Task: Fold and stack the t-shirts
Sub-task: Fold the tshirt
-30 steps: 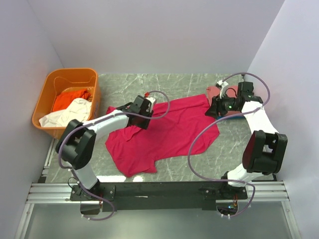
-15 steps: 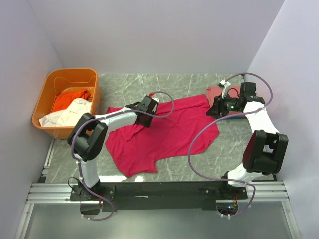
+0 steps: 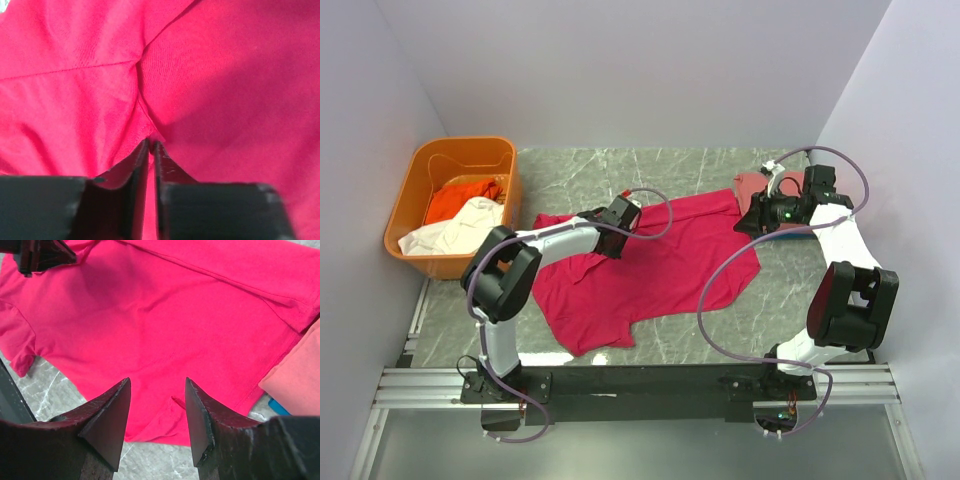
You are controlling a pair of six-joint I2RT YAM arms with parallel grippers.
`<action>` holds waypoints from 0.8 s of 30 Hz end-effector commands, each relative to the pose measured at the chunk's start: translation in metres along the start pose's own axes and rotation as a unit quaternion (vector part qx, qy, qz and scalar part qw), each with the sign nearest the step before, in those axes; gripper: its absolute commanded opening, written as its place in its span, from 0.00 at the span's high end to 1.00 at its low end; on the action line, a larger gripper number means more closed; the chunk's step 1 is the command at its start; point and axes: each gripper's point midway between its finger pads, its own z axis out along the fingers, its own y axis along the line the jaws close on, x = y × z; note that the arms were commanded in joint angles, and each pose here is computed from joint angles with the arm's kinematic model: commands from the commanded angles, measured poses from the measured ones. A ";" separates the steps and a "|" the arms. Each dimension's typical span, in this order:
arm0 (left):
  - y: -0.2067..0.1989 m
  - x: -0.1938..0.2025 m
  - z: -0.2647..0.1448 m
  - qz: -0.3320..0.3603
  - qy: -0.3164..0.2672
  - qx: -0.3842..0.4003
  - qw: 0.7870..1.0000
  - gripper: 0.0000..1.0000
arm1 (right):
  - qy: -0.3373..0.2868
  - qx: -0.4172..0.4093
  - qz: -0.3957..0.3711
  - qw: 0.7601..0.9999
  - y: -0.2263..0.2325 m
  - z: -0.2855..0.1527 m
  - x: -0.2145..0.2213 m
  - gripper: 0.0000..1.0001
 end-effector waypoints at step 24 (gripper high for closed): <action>-0.032 -0.043 -0.038 0.006 -0.060 0.062 0.996 1.00 | -0.020 -0.005 -0.009 1.000 0.003 -0.010 -0.010 0.46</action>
